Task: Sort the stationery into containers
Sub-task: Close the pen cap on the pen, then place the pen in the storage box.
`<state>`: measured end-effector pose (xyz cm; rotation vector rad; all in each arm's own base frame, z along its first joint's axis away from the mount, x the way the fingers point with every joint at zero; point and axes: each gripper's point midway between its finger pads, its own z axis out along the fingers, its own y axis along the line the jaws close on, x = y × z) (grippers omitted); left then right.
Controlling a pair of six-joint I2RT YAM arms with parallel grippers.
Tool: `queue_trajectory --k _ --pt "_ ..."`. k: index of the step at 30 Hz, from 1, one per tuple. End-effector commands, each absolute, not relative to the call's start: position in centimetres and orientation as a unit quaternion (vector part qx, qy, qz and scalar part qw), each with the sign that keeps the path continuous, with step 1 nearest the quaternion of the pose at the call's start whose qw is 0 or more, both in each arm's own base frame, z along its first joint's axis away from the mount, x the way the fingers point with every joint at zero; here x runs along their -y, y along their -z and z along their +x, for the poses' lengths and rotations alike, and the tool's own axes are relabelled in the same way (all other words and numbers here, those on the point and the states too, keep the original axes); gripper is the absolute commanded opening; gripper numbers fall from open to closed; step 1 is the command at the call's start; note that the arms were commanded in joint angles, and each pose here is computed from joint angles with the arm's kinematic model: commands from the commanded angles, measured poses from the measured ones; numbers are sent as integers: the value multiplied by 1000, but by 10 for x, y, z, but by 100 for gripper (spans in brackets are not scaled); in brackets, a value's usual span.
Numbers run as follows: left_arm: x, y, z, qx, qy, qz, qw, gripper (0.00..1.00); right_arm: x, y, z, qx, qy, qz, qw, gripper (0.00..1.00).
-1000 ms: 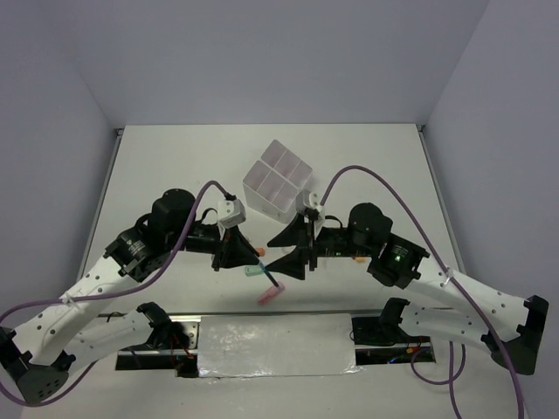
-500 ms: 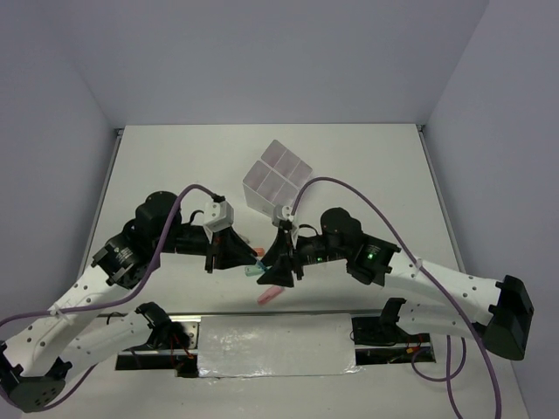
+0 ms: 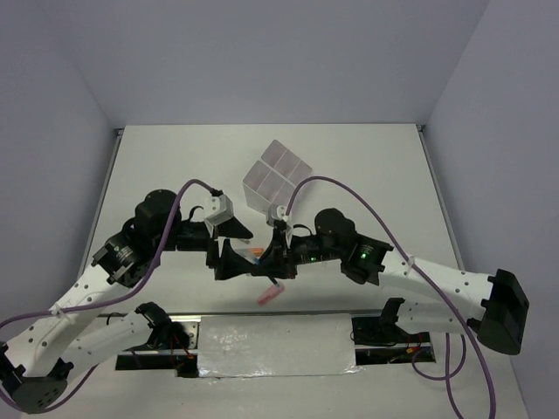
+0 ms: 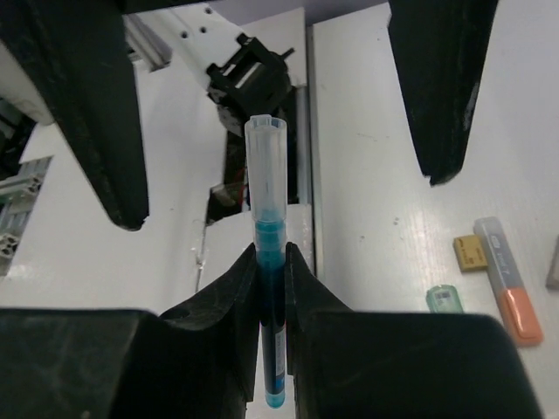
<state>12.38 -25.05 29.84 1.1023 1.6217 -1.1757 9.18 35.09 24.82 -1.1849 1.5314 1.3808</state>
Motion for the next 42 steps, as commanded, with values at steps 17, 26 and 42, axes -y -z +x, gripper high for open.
queue_trajectory --k 17,26,42 --pt "133 -327 199 -730 224 137 631 99 -356 -309 380 -585 -267 -236 728 0" --pt "139 -306 182 -706 255 176 637 99 -361 -286 447 -543 -278 -216 762 0" --pt "149 -308 176 -695 274 207 631 99 -368 -240 449 -551 -303 -229 743 54"
